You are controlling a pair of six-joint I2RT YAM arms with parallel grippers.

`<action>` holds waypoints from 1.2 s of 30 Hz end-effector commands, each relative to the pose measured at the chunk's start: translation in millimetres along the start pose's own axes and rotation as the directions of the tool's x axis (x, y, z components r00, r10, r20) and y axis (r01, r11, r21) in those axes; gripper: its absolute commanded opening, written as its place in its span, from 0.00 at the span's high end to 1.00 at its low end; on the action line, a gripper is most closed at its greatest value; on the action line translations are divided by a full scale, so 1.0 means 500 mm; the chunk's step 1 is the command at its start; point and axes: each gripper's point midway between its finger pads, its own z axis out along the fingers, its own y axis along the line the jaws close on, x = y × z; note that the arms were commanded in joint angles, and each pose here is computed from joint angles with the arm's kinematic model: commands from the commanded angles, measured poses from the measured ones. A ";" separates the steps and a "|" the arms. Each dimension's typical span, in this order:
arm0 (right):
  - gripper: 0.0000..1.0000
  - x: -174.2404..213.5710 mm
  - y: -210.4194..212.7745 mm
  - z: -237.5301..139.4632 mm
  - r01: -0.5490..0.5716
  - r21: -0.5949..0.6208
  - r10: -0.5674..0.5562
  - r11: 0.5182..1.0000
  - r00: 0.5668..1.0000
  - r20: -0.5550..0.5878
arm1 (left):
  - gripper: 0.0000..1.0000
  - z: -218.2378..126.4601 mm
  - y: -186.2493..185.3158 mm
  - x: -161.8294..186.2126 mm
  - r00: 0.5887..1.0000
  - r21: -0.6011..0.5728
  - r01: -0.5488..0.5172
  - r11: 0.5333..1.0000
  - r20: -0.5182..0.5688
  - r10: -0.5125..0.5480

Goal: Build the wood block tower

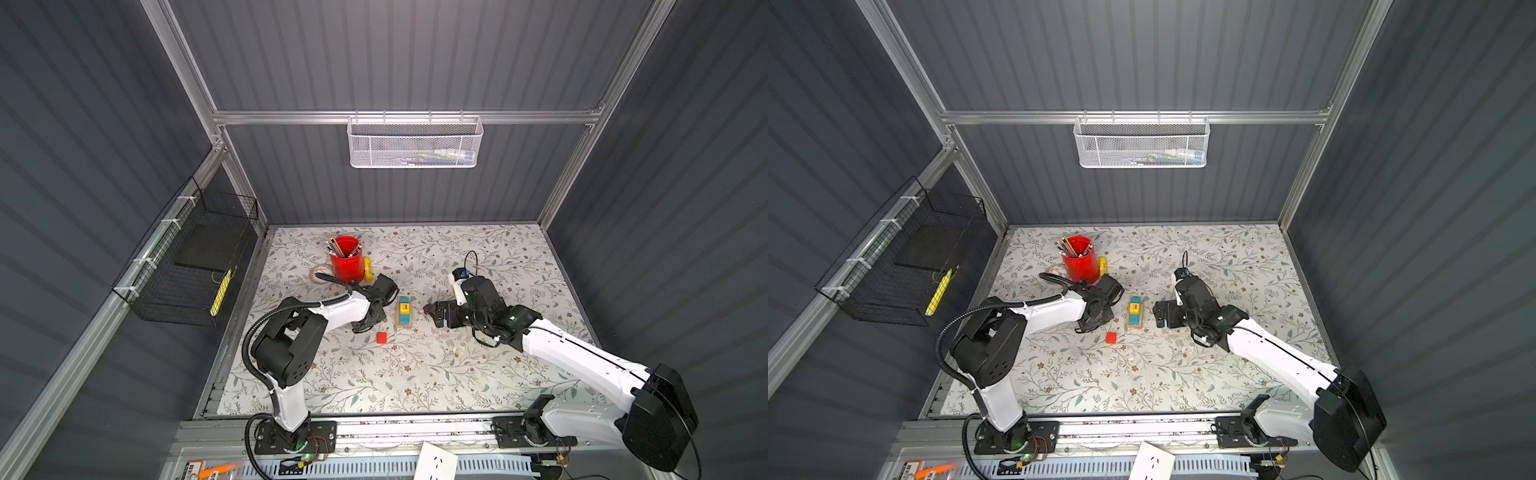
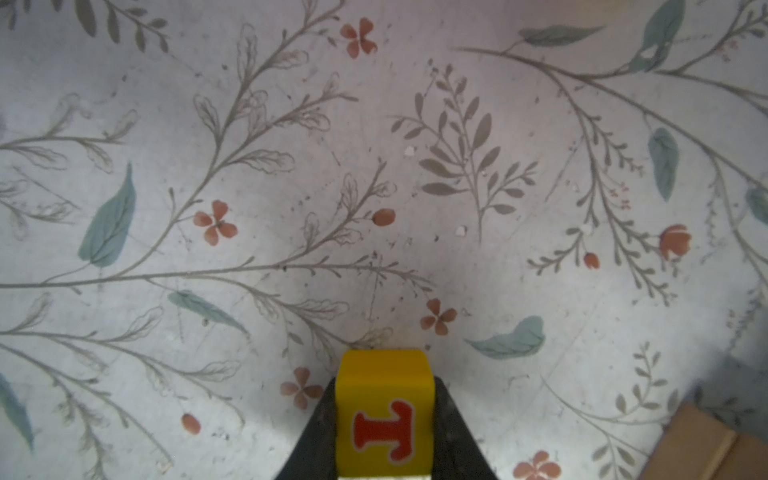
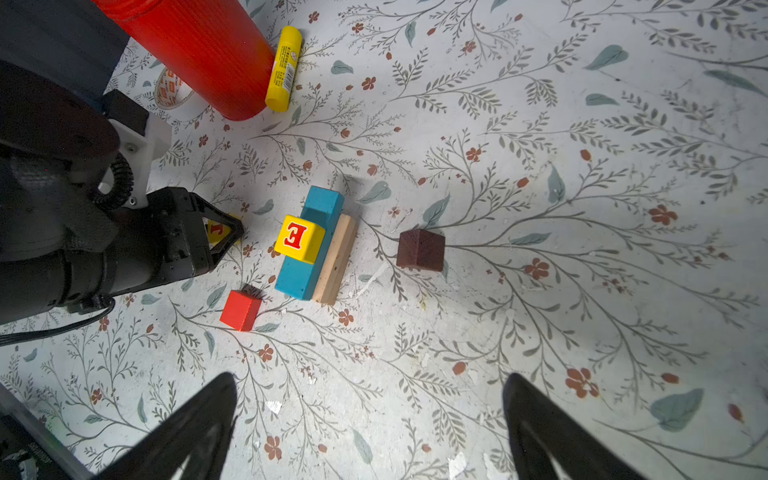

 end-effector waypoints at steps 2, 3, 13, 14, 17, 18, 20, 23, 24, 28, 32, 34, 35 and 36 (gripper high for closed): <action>0.01 -0.012 0.008 0.000 -0.007 -0.015 0.007 1.000 1.000 0.007 | 0.74 -0.010 0.020 0.017 0.997 -0.006 -0.065 0.998 -0.042 0.065; 0.01 -0.014 0.010 0.000 -0.005 -0.019 0.005 1.000 1.000 0.004 | 0.76 -0.014 0.021 0.016 0.996 -0.004 -0.074 0.997 -0.041 0.074; 0.01 -0.018 -0.001 -0.008 -0.040 -0.002 0.040 0.999 0.999 -0.018 | 0.88 -0.117 0.013 -0.013 0.988 0.083 -0.157 0.984 0.007 0.157; 0.01 -0.017 -0.003 -0.009 -0.045 0.000 0.045 0.999 0.999 -0.021 | 0.89 -0.129 0.009 -0.013 0.986 0.098 -0.167 0.981 0.012 0.167; 0.01 -0.015 -0.013 -0.015 -0.061 0.012 0.061 0.998 0.998 -0.027 | 0.91 -0.167 -0.010 -0.005 0.978 0.145 -0.208 0.967 0.016 0.208; 0.01 -0.013 -0.017 -0.016 -0.068 0.017 0.069 0.998 0.997 -0.030 | 0.91 -0.181 -0.017 -0.002 0.974 0.154 -0.225 0.962 0.018 0.225; 0.01 -0.013 -0.024 -0.020 -0.090 0.022 0.091 0.996 0.995 -0.029 | 0.92 -0.206 -0.034 0.006 0.967 0.172 -0.256 0.951 0.027 0.255; 0.01 -0.006 -0.035 -0.019 -0.129 0.030 0.130 0.991 0.991 -0.030 | 0.93 -0.243 -0.069 0.021 0.952 0.208 -0.303 0.930 0.029 0.304; 0.01 -0.004 -0.041 -0.018 -0.147 0.036 0.148 0.989 0.989 -0.031 | 0.93 -0.255 -0.084 0.026 0.947 0.222 -0.319 0.921 0.031 0.321; 0.01 0.006 -0.058 -0.010 -0.188 0.049 0.190 0.981 0.981 -0.035 | 0.93 -0.279 -0.134 0.047 0.928 0.271 -0.361 0.892 0.015 0.371; 0.01 0.015 -0.077 -0.005 -0.225 0.062 0.227 0.972 0.973 -0.034 | 0.94 -0.292 -0.176 0.046 0.914 0.277 -0.396 0.875 0.030 0.404; 0.01 0.017 -0.083 -0.003 -0.240 0.062 0.242 0.969 0.970 -0.030 | 0.94 -0.286 -0.186 0.044 0.907 0.260 -0.412 0.873 0.023 0.421; 0.01 0.022 -0.088 -0.001 -0.248 0.066 0.251 0.966 0.967 -0.035 | 0.94 -0.283 -0.191 0.042 0.903 0.249 -0.421 0.872 0.023 0.429; 0.01 0.024 -0.091 0.000 -0.259 0.065 0.261 0.964 0.965 -0.036 | 0.93 -0.276 -0.196 0.041 0.899 0.237 -0.429 0.872 0.022 0.436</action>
